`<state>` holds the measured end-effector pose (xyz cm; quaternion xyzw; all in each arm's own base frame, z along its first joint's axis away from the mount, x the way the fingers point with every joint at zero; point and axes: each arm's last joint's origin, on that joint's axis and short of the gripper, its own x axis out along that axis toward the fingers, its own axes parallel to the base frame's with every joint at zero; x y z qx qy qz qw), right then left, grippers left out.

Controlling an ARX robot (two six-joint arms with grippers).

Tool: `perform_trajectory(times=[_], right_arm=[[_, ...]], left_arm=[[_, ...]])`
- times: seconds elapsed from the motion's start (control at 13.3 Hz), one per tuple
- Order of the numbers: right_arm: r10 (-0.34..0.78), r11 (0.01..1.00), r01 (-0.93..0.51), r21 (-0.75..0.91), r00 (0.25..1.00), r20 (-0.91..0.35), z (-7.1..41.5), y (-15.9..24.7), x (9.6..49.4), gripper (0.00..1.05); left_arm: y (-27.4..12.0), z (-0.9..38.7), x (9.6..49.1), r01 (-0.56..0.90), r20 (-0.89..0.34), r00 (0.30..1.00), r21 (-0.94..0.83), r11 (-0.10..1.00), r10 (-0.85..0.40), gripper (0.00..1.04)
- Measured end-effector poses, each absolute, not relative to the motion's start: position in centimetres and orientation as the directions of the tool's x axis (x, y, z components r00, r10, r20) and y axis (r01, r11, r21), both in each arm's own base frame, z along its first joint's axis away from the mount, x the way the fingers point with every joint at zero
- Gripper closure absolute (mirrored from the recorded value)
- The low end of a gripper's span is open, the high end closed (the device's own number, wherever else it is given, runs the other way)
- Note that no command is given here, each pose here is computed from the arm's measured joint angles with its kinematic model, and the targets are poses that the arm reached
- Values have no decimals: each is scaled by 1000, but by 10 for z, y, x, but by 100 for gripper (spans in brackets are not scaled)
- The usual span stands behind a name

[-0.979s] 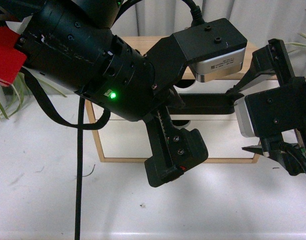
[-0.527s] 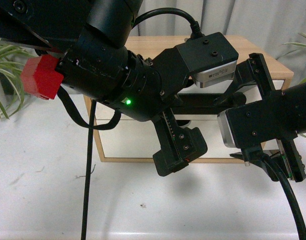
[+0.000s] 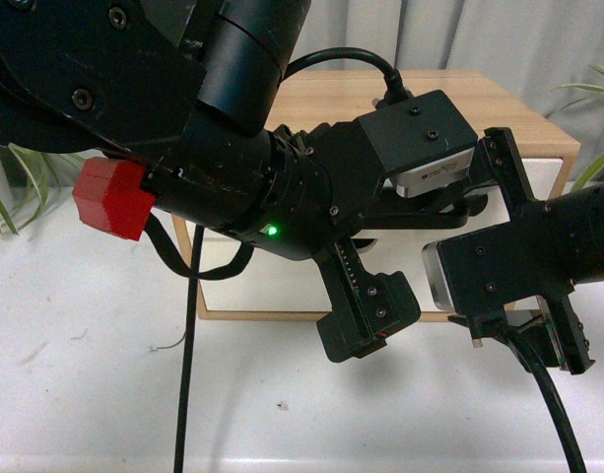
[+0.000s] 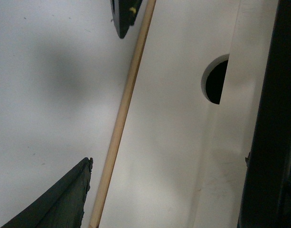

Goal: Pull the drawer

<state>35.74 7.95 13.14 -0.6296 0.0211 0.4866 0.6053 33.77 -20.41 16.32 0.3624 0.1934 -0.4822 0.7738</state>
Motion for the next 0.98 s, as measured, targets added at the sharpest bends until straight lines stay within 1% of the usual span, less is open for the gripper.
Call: perform_trajectory(times=[0.08, 0.3, 0.53, 0.75, 0.98], right_arm=[[562, -266, -637, -724, 508, -653, 131, 75, 343, 6], [564, -270, -666, -696, 476, -674, 134, 71, 322, 6], [569, -273, -685, -676, 452, -687, 135, 68, 302, 6], [576, -276, -706, -652, 421, -701, 136, 64, 279, 6], [573, -280, -728, -626, 396, -717, 140, 62, 265, 6]], left_arm=[[-199, 163, 327, 900, -647, 433, 354, 255, -628, 7], [-196, 162, 309, 914, -650, 400, 332, 232, -646, 7], [-188, 157, 294, 922, -655, 384, 305, 237, -651, 7], [-181, 156, 275, 935, -662, 354, 264, 237, -660, 7], [-175, 158, 262, 938, -664, 346, 245, 245, -663, 7]])
